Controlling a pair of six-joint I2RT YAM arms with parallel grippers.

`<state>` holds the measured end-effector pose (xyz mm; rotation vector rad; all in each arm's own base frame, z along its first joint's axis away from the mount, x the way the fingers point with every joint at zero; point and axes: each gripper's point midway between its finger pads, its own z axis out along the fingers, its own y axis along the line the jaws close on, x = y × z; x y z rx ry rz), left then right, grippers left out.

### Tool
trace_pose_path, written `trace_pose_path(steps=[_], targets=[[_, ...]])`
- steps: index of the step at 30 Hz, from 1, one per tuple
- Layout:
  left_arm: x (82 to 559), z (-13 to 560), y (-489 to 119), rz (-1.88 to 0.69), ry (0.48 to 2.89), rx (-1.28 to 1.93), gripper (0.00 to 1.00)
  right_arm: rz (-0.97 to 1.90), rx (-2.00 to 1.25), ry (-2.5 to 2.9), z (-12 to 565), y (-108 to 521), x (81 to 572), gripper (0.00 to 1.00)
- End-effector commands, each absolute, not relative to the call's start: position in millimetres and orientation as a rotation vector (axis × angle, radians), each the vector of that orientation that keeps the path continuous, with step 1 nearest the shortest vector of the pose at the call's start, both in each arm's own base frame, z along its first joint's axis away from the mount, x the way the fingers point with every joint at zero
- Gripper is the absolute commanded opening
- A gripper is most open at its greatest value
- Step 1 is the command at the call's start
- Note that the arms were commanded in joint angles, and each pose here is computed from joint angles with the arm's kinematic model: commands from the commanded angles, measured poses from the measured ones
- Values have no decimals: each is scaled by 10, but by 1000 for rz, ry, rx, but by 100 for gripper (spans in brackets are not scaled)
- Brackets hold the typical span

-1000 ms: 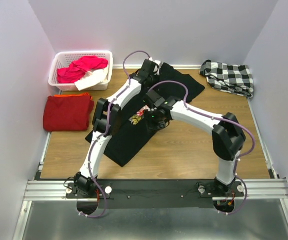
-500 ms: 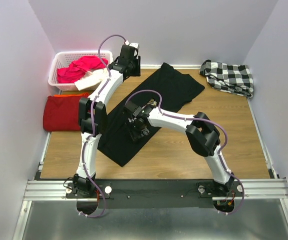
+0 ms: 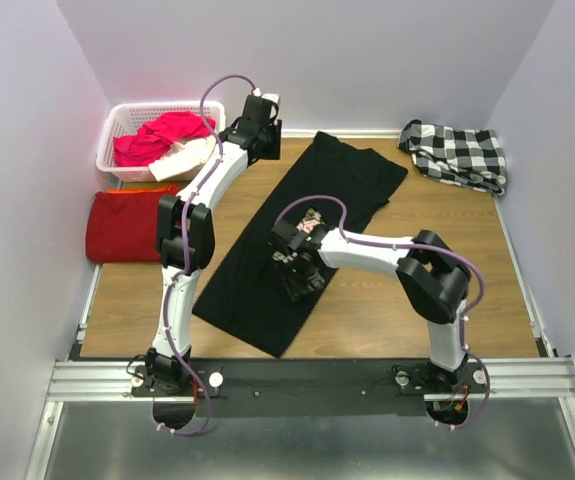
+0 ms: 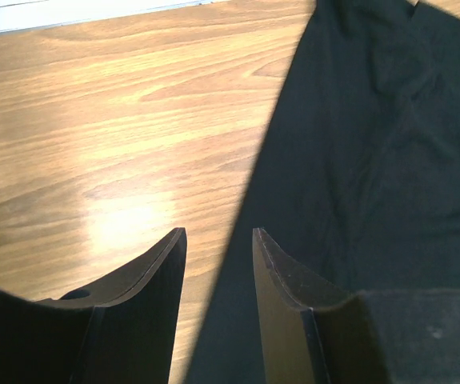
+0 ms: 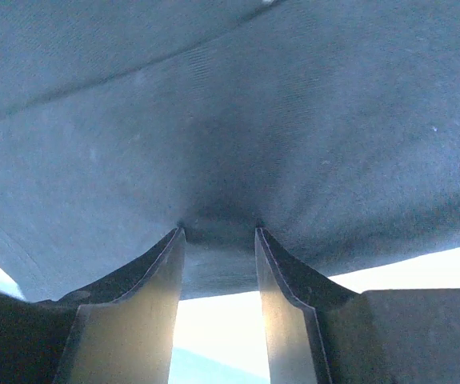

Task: Fold and stack the t-shirts
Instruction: Rotate the tshirt 90 degrees

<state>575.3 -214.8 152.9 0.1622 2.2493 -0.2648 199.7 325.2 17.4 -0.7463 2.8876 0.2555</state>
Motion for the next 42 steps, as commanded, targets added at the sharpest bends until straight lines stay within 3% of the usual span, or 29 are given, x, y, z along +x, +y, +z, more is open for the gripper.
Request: trace_pose_path(steps=[1, 12, 22, 30, 42], targets=[[5709, 1718, -2119, -261, 2220, 177, 48, -76, -724, 3066, -8, 2472, 1532, 49], [5508, 1467, -2486, -387, 2271, 235, 48, -156, -612, 3107, 356, 1970, 1196, 49], [5045, 1170, -3620, -521, 2287, 396, 48, -3, -118, 2633, 1398, 2133, 1965, 51], [4701, 774, -4213, -630, 2336, 482, 48, 60, 146, 2481, 1814, 2007, 2123, 53], [4827, 165, -4048, -469, 2497, 212, 47, 82, 237, 2468, 1880, 1811, 1991, 54]])
